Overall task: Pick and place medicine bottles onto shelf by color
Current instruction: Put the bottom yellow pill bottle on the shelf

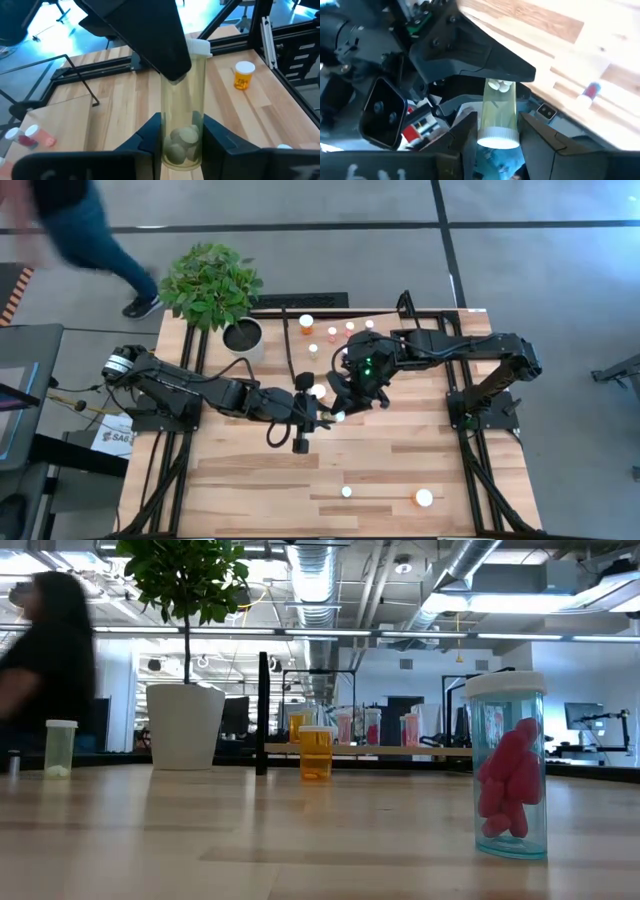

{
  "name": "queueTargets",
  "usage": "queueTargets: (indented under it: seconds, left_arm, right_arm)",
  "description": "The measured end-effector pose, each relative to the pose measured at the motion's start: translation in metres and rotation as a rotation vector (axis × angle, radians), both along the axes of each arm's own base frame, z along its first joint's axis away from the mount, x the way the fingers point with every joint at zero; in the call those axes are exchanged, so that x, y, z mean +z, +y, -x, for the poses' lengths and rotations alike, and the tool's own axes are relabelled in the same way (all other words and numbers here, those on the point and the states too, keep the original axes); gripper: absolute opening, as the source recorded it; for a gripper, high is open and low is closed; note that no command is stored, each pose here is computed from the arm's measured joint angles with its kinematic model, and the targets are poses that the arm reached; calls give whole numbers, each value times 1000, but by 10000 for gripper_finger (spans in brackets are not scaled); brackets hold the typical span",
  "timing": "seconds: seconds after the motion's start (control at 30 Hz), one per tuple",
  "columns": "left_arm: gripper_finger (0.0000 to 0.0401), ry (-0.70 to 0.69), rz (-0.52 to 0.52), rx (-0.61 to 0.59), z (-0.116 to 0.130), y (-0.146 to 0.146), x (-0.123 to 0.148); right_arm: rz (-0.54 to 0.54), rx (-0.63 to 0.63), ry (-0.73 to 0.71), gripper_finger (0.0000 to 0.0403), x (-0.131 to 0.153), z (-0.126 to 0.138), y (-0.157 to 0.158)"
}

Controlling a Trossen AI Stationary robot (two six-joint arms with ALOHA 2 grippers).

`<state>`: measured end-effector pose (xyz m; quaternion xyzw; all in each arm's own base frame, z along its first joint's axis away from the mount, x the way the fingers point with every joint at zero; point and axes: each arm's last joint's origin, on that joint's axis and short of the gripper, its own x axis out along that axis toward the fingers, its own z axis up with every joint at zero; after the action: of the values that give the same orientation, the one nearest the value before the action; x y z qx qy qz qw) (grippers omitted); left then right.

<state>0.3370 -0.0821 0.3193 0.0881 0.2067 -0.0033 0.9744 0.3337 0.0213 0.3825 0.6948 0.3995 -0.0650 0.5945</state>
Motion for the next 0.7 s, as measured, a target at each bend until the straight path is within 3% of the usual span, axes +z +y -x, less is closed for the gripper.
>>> queueTargets:
  seconds: [0.17,0.33,0.57,0.7]
  left_arm:
    - [85,1,0,1,0,0,0]
    - [79,1,1,0,0,0,0]
    - [70,-5,3,0,0,0,1]
    - [71,-6,3,0,0,0,1]
  right_arm:
    - [112,51,-33,159,-2,1,-1]
    - [200,126,-49,179,-5,4,-1]
    - [244,163,-71,235,-6,5,-2]
    - [254,156,-78,248,-6,4,-7]
